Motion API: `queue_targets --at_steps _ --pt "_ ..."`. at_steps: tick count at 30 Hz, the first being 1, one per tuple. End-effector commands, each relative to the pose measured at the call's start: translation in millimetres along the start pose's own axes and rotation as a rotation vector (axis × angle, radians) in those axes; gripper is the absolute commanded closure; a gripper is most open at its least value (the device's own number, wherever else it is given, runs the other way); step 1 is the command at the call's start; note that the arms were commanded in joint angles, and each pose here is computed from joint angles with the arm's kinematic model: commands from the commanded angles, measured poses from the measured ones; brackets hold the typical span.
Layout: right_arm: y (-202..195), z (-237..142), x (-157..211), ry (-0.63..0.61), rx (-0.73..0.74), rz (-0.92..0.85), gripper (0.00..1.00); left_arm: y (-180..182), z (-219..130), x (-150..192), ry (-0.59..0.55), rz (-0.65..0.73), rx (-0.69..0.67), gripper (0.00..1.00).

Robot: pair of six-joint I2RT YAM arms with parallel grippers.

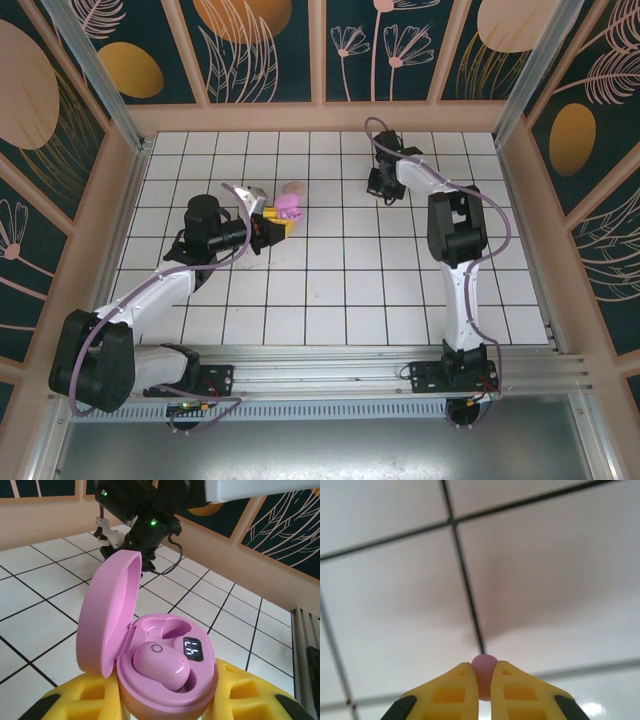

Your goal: Insert wireless bluetooth earbuds into charging case

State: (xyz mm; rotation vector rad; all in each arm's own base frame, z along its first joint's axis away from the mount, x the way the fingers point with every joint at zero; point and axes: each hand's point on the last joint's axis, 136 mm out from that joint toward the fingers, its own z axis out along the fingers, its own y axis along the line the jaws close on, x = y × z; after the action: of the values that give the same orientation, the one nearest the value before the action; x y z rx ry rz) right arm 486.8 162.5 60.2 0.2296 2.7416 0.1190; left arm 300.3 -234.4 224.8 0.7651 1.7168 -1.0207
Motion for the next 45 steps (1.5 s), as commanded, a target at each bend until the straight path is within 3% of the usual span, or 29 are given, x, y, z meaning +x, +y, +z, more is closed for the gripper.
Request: queue_targets --at_steps 1,13,24,34,45 --pt "17.0 -76.2 3.2 -0.127 0.007 -0.110 0.94 -5.9 -2.4 -10.3 -0.017 0.052 0.010 0.89" --pt "82.9 -209.7 72.2 -0.307 -0.248 -0.372 0.95 -9.9 -1.0 -13.0 -0.052 0.037 0.043 0.89" --pt "165.1 -286.0 113.0 -0.435 -0.412 -0.634 0.95 -15.4 -6.2 -11.9 -0.051 0.050 0.047 0.89" --pt "189.1 -275.1 126.7 -0.402 -0.448 -0.696 0.96 -19.9 -8.7 -13.2 -0.065 0.042 0.059 0.89" --pt "187.7 -261.5 138.5 -0.352 -0.427 -0.757 0.96 -20.2 -10.2 -13.9 -0.069 0.044 0.052 0.89"
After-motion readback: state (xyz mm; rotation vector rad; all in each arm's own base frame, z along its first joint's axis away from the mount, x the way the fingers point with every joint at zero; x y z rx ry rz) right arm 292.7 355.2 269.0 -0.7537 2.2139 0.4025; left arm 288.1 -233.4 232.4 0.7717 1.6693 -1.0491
